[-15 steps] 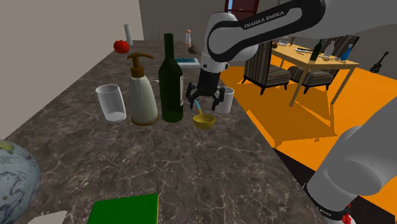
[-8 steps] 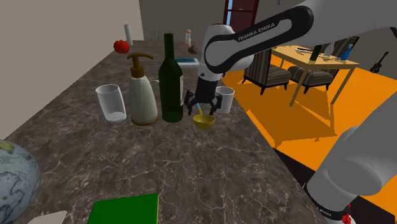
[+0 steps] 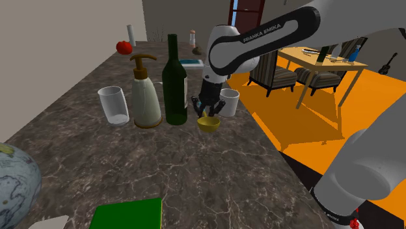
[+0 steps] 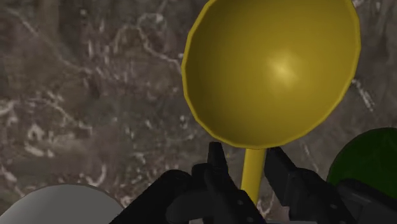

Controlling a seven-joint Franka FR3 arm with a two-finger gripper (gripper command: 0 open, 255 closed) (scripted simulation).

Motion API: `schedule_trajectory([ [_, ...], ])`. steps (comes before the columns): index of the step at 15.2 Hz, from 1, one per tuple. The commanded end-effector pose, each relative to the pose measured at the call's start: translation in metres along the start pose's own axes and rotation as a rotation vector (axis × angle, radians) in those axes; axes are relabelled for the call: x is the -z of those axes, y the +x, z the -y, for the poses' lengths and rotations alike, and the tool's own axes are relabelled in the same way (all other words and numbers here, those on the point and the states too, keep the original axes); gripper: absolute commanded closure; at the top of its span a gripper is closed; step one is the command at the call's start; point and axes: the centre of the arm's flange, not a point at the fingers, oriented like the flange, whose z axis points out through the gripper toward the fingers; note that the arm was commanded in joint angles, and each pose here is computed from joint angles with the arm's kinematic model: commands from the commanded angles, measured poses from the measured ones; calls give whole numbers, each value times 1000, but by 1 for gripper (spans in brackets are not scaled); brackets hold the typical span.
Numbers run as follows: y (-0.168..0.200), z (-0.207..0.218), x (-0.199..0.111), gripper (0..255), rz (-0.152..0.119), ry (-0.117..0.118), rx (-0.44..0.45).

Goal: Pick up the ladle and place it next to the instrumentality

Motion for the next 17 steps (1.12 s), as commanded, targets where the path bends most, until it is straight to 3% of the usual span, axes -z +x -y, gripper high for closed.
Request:
schedule_trajectory([
  [1, 0, 0, -1, 255, 1, 0, 1],
  [8, 0, 0, -1, 255, 1, 0, 1],
  [17, -4, 8, 46, 255, 1, 0, 1],
])
